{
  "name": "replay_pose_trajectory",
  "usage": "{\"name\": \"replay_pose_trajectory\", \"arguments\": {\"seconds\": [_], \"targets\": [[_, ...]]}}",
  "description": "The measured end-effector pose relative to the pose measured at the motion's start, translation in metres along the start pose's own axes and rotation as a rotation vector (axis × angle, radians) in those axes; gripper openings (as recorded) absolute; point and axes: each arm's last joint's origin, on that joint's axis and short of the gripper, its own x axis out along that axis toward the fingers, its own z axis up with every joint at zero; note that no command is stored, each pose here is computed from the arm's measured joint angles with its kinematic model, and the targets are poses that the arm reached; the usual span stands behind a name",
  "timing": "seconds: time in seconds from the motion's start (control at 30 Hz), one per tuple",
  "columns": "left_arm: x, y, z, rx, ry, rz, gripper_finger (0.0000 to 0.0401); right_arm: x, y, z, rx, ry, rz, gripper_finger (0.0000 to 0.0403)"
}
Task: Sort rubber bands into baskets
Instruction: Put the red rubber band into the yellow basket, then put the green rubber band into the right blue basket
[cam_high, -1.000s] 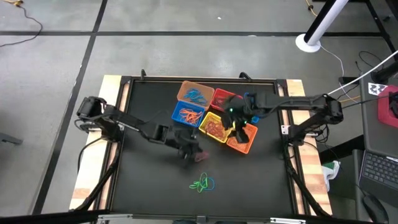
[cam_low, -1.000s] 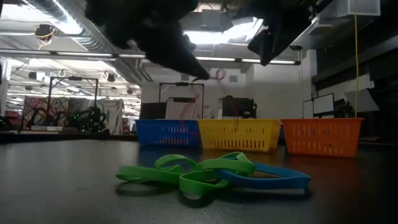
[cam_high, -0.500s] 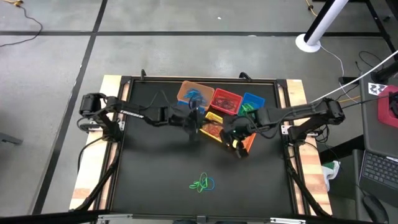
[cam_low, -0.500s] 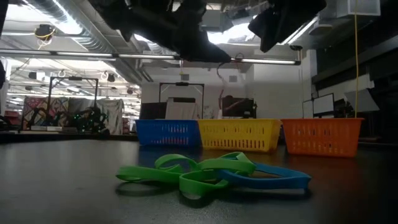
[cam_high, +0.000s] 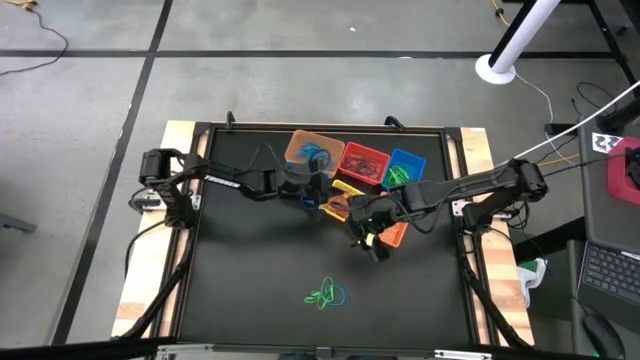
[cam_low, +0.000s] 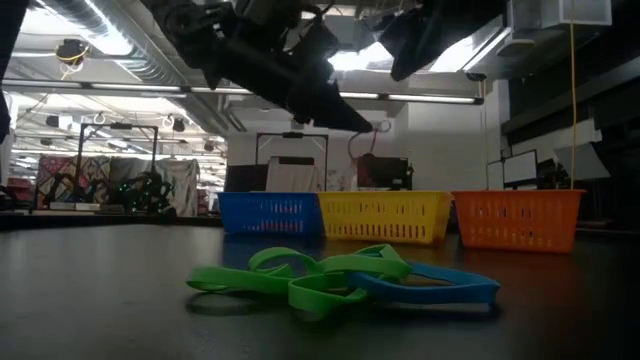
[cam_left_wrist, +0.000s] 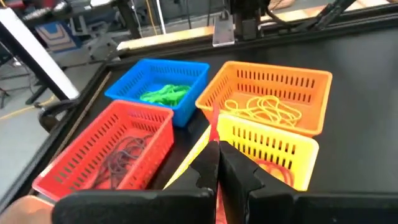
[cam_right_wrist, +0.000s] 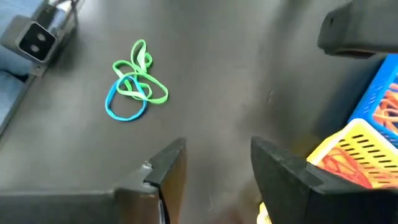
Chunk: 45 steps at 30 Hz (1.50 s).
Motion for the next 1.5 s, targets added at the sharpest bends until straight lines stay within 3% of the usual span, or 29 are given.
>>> {"name": "replay_pose_trajectory", "arguments": {"seconds": [0.33, 0.67, 0.8, 1.07, 1.27, 1.5], "targets": [[0.004, 0.001, -0.006, -0.073, 0.024, 0.004, 0.0011, 0.042, -0.005, -0.007, 0.012, 0.105, 0.016, 0.0177], [0.004, 0.001, -0.006, -0.093, 0.027, 0.003, 0.0143, 0.059, -0.006, -0.01, 0.019, 0.131, 0.072, 0.0177], [0.003, 0.0, -0.005, -0.118, 0.029, 0.0, 0.0174, 0.059, -0.006, -0.009, 0.008, 0.118, 0.072, 0.0177], [-0.023, -0.012, 0.007, -0.256, 0.128, -0.044, 0.018, 0.074, -0.006, -0.007, -0.045, 0.082, 0.135, 0.0177], [-0.05, -0.039, 0.011, -0.249, 0.266, -0.124, 0.018, 0.09, -0.005, -0.003, -0.086, 0.029, 0.182, 0.0177], [-0.067, -0.077, 0.013, -0.215, 0.331, -0.227, 0.018, 0.115, 0.0, -0.002, -0.118, -0.032, 0.312, 0.0177]]}}
